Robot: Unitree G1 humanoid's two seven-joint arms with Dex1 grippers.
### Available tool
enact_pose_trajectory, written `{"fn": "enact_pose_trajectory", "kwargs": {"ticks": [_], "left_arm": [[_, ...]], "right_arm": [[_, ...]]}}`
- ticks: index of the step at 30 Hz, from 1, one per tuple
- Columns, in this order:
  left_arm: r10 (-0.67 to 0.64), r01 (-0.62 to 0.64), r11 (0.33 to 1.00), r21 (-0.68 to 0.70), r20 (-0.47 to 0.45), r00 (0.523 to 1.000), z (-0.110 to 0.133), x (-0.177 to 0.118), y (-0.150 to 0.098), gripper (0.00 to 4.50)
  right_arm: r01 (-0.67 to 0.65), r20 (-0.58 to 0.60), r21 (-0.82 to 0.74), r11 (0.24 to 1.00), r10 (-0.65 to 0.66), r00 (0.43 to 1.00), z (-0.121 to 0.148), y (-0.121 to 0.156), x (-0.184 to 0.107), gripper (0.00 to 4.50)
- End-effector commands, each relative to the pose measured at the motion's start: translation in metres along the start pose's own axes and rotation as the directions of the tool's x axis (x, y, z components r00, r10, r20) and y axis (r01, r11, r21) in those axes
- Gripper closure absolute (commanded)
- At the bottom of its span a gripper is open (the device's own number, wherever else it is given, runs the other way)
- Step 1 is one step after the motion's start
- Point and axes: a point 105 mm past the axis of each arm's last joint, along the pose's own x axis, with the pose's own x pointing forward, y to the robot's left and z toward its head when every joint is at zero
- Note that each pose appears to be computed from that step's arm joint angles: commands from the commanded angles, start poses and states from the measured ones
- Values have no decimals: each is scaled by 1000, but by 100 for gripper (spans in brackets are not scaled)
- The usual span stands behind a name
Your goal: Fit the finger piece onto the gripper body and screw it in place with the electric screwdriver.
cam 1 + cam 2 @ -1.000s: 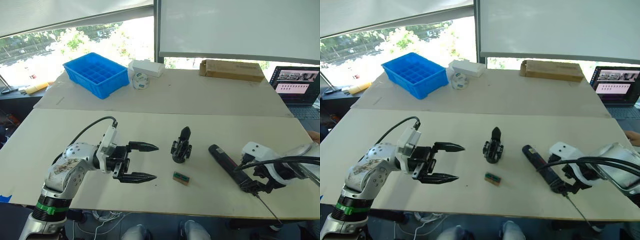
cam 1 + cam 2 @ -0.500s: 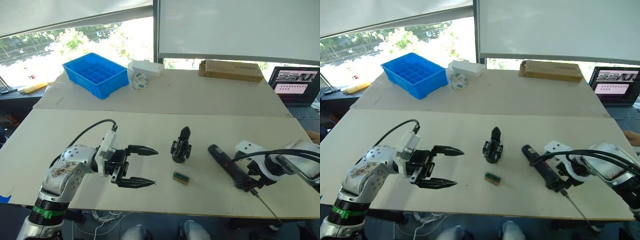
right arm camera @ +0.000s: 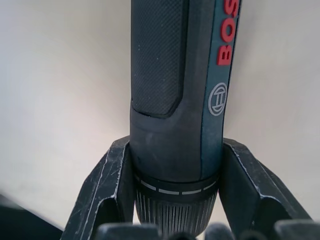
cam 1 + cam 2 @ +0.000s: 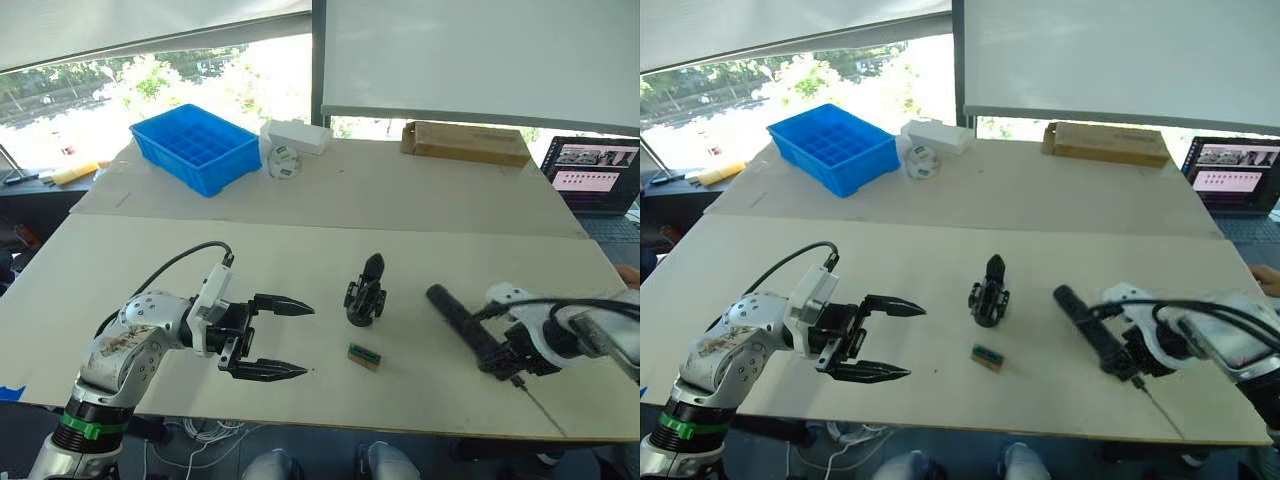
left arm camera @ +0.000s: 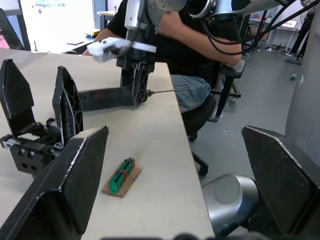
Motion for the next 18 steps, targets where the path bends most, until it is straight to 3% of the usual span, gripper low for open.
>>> {"fn": "enact_pose_trajectory", "kwargs": {"ticks": [1,3,6,9,15,18], "left_arm": [[-2,2,1000,24,-4,1000,3,-6,3,0],[4,-3,1000,20,-19,1000,-1,-10,6,0],[14,-13,1000,28,-39,999,-6,-15,10,0],[43,-39,997,60,-68,997,-13,-23,17,0],[80,-65,993,103,-147,986,-27,-38,28,0],[78,-56,991,121,-185,980,-39,-40,27,0]], "right_arm": [[-21,394,-26,999,30,919,37,1,-43,259],[-42,593,-100,994,93,800,48,12,-67,259],[11,724,-204,979,143,675,50,31,-89,259],[66,866,-386,920,337,370,63,76,-125,259],[203,795,-583,787,502,339,60,132,-105,259],[240,796,-601,763,541,271,64,143,-91,259]]}}
